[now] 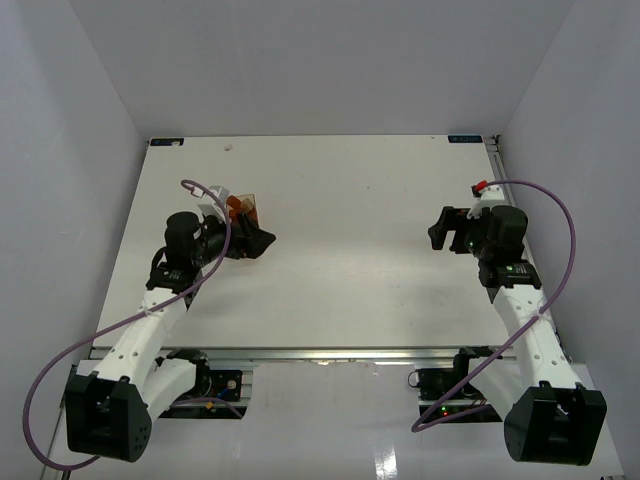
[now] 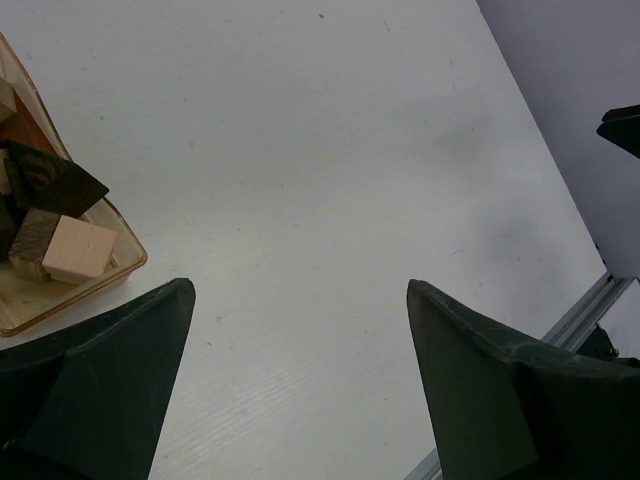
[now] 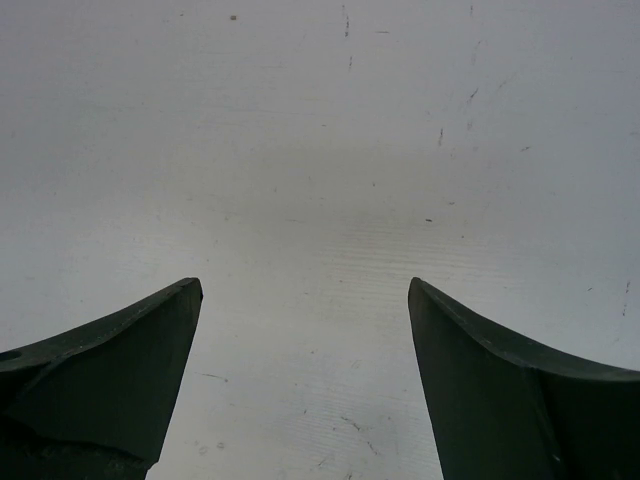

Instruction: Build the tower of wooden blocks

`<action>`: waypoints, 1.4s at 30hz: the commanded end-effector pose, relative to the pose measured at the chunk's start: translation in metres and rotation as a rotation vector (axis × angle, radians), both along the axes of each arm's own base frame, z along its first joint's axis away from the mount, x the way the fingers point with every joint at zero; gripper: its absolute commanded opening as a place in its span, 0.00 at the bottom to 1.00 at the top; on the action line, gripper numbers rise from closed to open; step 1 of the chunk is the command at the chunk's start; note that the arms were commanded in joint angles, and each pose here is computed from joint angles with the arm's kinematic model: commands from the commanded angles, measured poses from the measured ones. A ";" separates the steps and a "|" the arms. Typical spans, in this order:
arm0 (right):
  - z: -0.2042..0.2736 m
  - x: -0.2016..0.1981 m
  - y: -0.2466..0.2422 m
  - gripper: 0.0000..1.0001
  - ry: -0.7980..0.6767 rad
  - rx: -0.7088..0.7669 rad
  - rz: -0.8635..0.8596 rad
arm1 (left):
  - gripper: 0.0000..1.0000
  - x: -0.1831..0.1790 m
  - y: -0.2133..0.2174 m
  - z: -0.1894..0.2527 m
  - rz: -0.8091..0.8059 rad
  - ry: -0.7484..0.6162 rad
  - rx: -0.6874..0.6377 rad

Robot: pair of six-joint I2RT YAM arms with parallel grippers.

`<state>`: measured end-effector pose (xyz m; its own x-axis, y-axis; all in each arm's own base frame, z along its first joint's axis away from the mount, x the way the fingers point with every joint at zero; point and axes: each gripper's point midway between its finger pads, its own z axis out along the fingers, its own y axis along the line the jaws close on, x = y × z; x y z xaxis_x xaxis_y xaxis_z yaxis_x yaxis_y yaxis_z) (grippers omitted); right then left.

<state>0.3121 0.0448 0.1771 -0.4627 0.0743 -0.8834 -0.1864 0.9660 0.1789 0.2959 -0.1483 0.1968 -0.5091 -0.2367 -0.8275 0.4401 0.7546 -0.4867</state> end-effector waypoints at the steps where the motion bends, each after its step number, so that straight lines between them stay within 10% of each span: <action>1: 0.026 0.005 0.004 0.90 -0.071 0.008 0.024 | 0.98 0.000 -0.007 0.017 -0.021 -0.042 0.022; 18: 0.019 -0.077 0.088 0.90 -0.339 -0.124 0.864 | 0.97 0.006 -0.023 0.021 -0.010 0.013 0.110; 42: 0.016 -0.077 0.085 0.90 -0.351 -0.164 0.858 | 0.57 0.158 0.004 -0.028 0.519 0.295 0.528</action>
